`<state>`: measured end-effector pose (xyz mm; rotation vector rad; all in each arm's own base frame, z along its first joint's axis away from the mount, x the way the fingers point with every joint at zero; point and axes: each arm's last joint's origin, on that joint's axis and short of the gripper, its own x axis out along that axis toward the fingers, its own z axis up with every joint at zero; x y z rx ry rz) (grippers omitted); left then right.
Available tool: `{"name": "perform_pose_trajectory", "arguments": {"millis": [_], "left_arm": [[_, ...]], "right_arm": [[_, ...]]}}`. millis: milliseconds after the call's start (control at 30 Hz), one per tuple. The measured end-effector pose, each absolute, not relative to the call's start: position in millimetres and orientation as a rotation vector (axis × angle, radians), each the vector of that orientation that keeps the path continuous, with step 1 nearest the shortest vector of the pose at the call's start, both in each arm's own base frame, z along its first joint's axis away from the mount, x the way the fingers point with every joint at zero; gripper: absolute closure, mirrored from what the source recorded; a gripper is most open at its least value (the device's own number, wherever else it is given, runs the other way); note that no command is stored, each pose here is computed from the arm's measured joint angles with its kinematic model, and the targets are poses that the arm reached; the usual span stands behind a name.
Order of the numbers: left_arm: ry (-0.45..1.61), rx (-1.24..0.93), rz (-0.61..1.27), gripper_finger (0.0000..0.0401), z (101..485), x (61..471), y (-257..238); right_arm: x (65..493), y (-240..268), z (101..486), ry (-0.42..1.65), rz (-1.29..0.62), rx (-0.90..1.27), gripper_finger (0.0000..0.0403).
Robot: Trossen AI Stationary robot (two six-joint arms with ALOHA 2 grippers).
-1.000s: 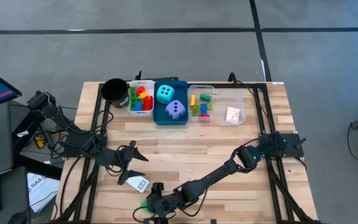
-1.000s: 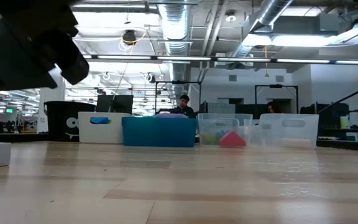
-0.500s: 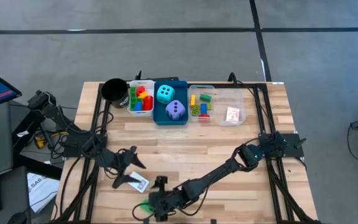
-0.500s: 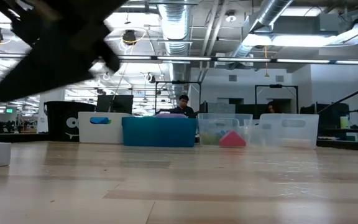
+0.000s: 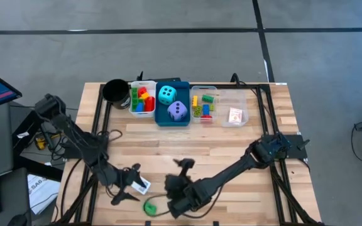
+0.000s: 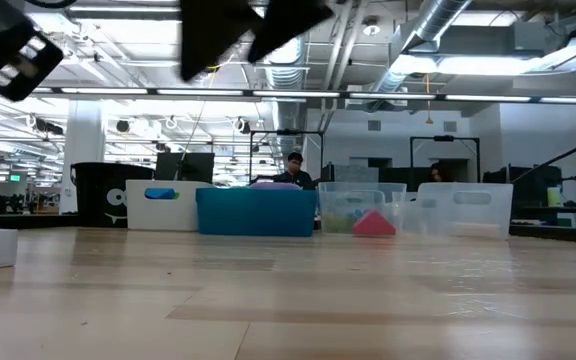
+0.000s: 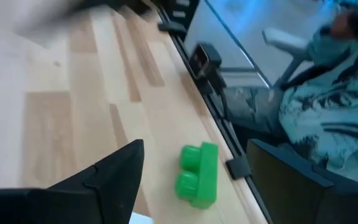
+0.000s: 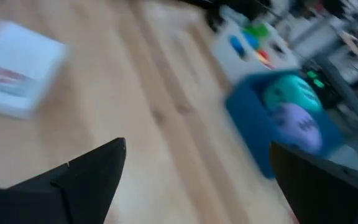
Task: Pick & Place Toys
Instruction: Put the large green game piece into the white bin
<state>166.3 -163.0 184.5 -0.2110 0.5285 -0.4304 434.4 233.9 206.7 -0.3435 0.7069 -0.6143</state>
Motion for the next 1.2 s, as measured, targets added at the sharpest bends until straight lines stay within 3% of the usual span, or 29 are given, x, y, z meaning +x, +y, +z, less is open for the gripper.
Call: {"name": "perform_pose_trajectory", "arguments": {"millis": [267, 600, 1200], "left_arm": [[0.579, -0.118, -0.435, 0.0128, 164.8, 180.9, -193.9], [0.714, 0.112, -0.428, 0.0128, 141.2, 197.1, -214.6], [0.742, 0.011, -0.464, 0.0128, 134.1, 196.1, -223.2]], "right_arm": [[422.3, 203.0, 207.7, 0.783, -0.789, -0.326, 0.0015], [428.8, 186.6, 204.7, 0.811, -0.827, -0.3, 0.0015], [429.3, 186.8, 204.7, 0.806, -0.826, -0.294, 0.0015]]}}
